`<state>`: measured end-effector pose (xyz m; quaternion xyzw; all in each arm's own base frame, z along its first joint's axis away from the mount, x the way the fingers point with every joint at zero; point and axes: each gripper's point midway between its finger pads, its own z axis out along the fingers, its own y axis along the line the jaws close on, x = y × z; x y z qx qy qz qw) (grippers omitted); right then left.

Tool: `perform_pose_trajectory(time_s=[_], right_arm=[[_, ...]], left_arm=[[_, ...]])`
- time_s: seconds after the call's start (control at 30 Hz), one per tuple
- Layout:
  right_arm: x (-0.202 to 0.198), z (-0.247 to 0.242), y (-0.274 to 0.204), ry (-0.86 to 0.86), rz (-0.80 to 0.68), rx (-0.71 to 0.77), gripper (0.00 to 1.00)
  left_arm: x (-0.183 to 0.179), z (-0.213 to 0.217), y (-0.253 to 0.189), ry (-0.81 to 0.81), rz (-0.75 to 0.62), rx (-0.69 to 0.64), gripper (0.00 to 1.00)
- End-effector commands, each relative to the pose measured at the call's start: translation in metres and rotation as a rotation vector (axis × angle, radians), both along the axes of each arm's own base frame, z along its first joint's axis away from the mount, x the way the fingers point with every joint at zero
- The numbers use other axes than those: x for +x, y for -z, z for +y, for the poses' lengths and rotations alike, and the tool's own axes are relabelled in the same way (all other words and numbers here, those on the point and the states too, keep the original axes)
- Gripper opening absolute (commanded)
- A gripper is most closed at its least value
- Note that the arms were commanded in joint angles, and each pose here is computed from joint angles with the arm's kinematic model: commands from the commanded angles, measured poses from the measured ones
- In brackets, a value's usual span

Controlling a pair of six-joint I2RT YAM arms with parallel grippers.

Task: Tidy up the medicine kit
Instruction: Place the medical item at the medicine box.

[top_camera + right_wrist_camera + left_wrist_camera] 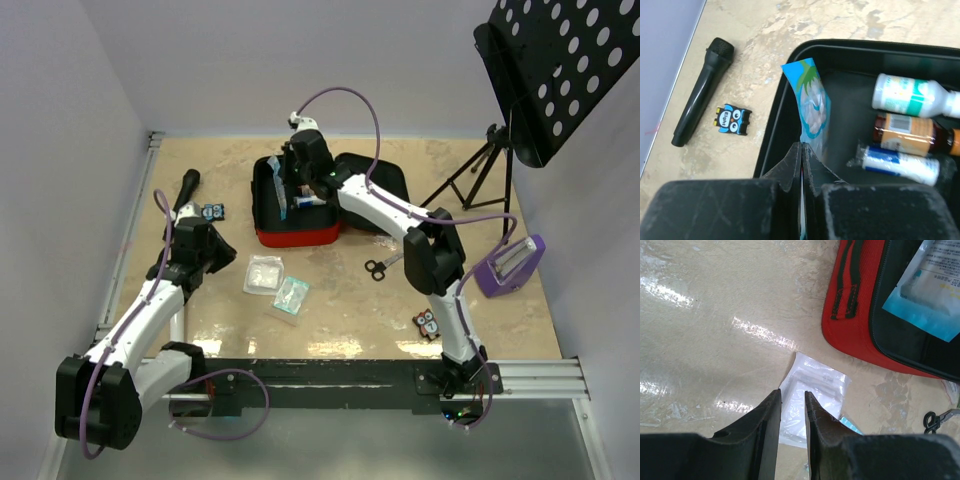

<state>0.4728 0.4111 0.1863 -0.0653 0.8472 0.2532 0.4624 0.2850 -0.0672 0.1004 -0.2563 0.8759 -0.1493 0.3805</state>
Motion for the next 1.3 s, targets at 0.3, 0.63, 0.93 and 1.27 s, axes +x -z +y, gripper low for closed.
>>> perform_pose_trajectory(time_s=[0.3,0.63,0.93,1.27], right_arm=[[0.024,-0.021,0.013,0.048,0.026,-0.022,0.46],[0.016,-0.016,0.004,0.001,-0.026,-0.062,0.12],[-0.063,-0.021,-0.040,-0.015,-0.167,-0.080,0.40],[-0.175,-0.040,0.005,-0.117,-0.077,-0.089,0.50]], left_arm=[[0.020,-0.004,-0.019,0.021,-0.060,0.002,0.30],[0.020,-0.004,-0.021,0.018,-0.073,-0.005,0.29],[0.030,-0.005,-0.042,0.015,-0.106,-0.004,0.34],[0.010,-0.004,-0.036,0.031,-0.081,-0.005,0.61]])
